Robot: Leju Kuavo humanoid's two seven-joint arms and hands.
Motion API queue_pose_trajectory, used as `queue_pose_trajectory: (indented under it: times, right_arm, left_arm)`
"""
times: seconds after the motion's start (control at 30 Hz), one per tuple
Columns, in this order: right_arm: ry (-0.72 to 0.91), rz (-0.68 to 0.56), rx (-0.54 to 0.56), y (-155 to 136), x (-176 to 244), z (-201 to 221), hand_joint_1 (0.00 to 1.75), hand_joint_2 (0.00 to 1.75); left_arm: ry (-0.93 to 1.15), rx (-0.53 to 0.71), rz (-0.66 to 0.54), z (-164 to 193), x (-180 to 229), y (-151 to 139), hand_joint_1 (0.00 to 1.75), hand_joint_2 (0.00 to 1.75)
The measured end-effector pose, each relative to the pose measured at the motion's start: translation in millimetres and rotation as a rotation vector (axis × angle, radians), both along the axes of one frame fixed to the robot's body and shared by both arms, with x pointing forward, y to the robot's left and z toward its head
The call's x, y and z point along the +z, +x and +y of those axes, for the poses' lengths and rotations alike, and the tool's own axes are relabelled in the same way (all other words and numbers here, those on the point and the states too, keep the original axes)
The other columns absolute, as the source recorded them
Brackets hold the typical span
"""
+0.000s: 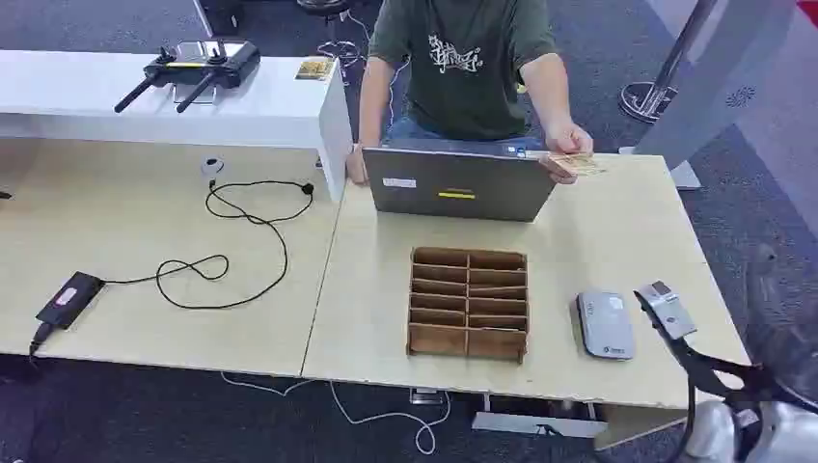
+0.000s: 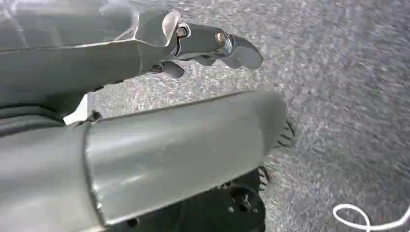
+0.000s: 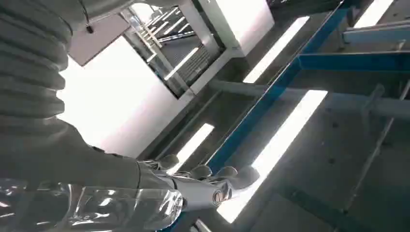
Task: Pass the card to the sensor for recognition and then transmit it.
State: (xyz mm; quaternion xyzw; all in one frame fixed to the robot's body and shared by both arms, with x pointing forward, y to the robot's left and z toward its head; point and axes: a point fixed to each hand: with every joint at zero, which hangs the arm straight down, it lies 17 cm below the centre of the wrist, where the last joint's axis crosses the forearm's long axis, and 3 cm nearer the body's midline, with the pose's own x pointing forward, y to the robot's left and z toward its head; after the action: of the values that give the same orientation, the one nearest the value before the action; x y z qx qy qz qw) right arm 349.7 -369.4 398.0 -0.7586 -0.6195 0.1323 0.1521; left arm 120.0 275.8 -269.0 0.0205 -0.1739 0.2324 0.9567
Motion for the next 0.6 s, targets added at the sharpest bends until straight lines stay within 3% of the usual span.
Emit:
queue_pose_trajectory:
  times: [0.13,0.3,0.37,0.47,0.6]
  right_arm:
    - [-0.006,0.016,0.011,39.7,6.2,-9.8,0.00,1.75]
    - [0.128,-0.003,-0.008,88.0,26.3,-20.3,0.00,1.75]
    - [0.156,0.013,0.015,115.2,30.4,1.7,0.00,1.75]
    - [0.021,0.081,0.086,144.8,20.6,55.0,0.00,1.75]
    - [-0.166,0.164,0.126,176.2,5.2,93.2,0.00,1.75]
  left_arm:
    - [-0.007,-0.022,-0.013,-2.1,2.0,10.0,0.00,0.00]
    - [-0.014,-0.030,-0.018,-3.9,2.9,13.8,0.00,0.00]
    - [-0.013,-0.034,-0.018,-2.8,2.9,14.4,0.00,0.00]
    - [-0.015,-0.039,-0.024,-4.2,3.8,17.9,0.00,0.00]
    - [-0.018,-0.047,-0.026,-6.2,4.0,18.0,0.00,0.00]
